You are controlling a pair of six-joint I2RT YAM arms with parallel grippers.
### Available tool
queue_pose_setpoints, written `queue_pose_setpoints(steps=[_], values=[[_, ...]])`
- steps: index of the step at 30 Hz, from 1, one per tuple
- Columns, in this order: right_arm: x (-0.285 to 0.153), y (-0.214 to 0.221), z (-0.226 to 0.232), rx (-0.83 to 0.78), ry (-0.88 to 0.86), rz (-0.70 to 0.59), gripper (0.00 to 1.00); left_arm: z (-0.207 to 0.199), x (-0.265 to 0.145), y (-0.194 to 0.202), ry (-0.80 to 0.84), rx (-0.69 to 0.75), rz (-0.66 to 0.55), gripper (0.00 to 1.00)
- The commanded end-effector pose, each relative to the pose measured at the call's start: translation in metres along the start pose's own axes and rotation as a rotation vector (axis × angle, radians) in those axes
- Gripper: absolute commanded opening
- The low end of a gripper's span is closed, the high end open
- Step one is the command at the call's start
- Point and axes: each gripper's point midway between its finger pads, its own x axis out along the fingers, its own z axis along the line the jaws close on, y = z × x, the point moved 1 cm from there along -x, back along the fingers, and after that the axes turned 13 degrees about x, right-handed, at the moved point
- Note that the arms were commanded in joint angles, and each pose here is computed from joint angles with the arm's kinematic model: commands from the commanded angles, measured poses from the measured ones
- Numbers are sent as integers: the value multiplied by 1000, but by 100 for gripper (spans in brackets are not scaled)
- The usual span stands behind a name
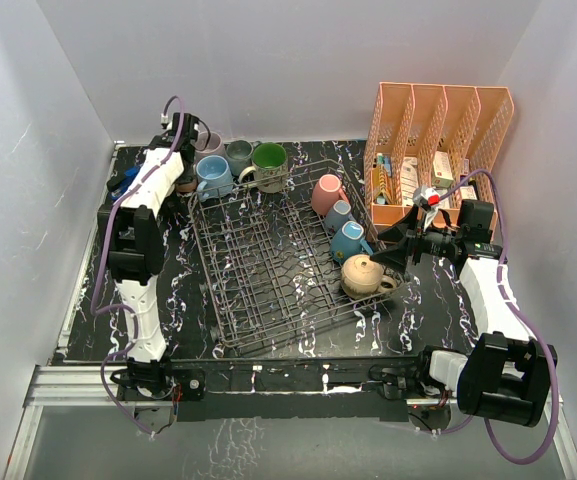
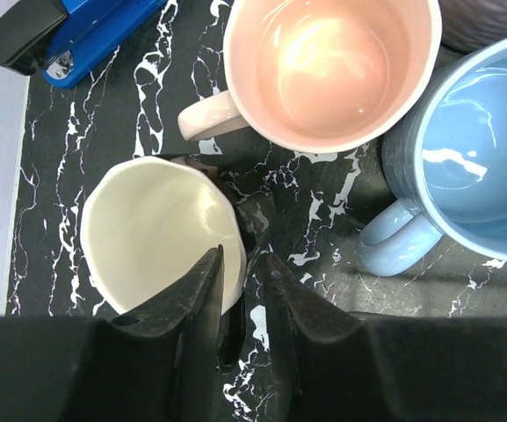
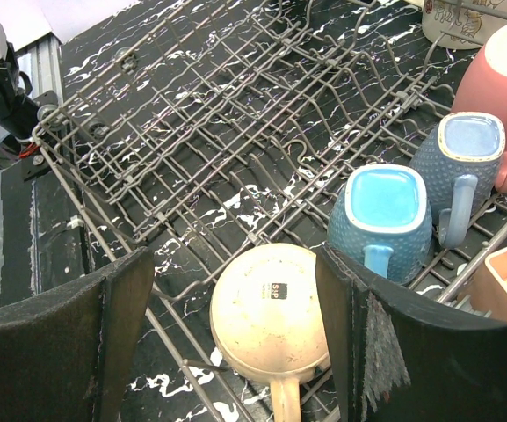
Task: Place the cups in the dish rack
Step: Pick up the cup at the center of the board.
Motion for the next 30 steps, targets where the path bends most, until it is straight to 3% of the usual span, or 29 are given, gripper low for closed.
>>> queue_pose_setpoints(steps=[1, 13, 18, 30], values=[[-1, -6, -3, -53, 2, -9, 76, 1, 9, 4, -2, -4, 10, 22], [0, -4, -7, -49, 11, -4, 76, 2, 27, 25, 65, -61, 94, 15], [0, -3, -7, -46, 12, -3, 76, 6, 26, 26, 86, -85, 94, 0], [0, -2, -8, -41, 10, 0, 76, 45, -18, 21, 48, -162, -24, 0]])
